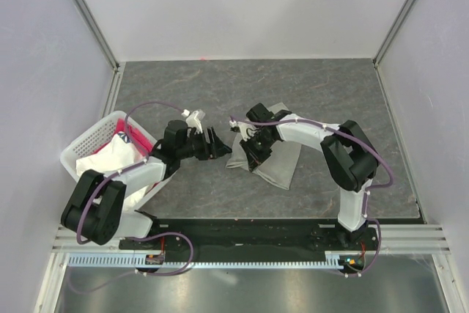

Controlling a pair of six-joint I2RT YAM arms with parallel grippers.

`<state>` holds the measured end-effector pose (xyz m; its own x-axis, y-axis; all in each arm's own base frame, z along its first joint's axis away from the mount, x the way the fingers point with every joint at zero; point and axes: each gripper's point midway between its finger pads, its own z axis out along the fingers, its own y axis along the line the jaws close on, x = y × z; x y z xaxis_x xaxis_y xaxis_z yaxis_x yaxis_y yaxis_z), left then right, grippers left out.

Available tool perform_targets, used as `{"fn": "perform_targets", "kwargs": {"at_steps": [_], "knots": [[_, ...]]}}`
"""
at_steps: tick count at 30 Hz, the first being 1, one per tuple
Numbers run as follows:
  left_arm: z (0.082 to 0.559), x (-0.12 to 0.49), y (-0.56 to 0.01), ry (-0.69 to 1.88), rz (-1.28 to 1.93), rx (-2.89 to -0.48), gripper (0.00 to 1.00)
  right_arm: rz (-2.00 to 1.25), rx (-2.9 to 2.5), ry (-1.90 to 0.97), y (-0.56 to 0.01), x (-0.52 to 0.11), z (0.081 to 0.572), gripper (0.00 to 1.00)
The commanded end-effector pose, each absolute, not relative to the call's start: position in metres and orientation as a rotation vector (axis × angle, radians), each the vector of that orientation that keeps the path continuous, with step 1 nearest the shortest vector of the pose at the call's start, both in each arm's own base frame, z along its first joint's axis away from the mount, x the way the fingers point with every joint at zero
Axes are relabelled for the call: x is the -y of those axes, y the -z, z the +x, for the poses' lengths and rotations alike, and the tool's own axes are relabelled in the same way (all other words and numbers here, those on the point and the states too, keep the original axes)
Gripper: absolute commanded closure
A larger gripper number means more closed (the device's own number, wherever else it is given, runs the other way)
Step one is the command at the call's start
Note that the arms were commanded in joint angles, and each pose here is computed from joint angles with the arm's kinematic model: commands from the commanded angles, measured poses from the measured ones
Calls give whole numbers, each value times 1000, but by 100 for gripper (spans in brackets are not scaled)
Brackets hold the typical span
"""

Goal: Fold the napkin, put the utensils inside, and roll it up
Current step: Roll the napkin with the utensil

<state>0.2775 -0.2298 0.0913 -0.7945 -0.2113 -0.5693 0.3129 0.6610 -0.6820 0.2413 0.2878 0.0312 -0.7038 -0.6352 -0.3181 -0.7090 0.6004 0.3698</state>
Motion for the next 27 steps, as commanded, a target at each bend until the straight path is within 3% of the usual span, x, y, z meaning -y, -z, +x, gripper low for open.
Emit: {"fn": "perform_targets", "kwargs": {"at_steps": [1, 12, 27], "knots": [[275, 241, -116, 1119, 275, -2059, 28, -1148, -2668, -981, -46, -300, 238, 100], [268, 277, -111, 1121, 572, -1951, 26, -1056, -2759, -1286, -20, -290, 244, 100], [274, 300, -93, 964, 770, -1873, 24, -969, -2816, -1386, 1, -282, 249, 100]]}}
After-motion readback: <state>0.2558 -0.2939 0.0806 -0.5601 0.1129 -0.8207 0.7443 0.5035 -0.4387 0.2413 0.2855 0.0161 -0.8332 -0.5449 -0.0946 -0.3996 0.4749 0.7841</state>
